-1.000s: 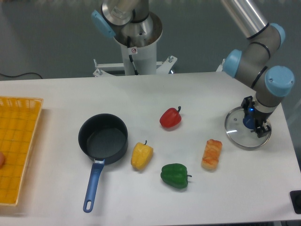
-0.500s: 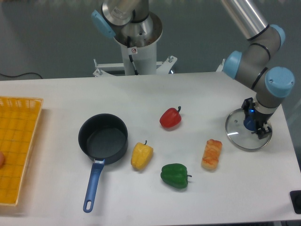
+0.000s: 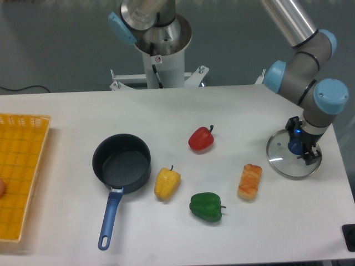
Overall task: Place the lid on the table
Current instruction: 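Lower the glass lid flat onto the table and release the knob, then raise the open gripper up off the lid knob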
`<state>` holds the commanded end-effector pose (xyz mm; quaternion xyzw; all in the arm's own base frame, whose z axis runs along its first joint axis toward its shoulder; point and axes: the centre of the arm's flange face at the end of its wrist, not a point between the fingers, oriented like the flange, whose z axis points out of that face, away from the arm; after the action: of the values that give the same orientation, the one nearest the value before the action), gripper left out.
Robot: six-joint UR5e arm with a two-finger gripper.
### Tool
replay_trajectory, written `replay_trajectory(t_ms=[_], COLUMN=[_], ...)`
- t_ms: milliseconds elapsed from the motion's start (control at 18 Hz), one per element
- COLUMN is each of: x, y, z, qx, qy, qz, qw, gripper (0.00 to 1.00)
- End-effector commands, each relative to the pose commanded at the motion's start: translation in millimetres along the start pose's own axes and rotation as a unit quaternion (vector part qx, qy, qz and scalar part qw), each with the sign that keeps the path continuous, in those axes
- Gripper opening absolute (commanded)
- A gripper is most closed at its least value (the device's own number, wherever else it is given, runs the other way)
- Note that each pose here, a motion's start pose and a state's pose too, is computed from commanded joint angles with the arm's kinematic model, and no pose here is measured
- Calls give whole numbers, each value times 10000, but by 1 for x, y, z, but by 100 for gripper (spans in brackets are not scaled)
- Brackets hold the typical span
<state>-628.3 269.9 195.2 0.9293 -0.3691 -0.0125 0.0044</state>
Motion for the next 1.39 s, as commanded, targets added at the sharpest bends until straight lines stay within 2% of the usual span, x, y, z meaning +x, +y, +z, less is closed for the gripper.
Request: replay_trajectory(t_ms=[167, 278, 500, 667, 1000, 1389], x=[0, 0, 0, 1, 5, 24], y=[0, 0, 0, 0, -11, -24], z=[1, 0, 1, -3, -18, -59], qx=[4, 0, 4, -12, -46, -208], qy=[6, 0, 7, -20, -80, -200], qz=[-8, -15, -23, -15, -1, -157], qw=[10000, 10000, 10000, 10000, 10000, 9995], gripper=[72, 72, 80, 98, 100, 100])
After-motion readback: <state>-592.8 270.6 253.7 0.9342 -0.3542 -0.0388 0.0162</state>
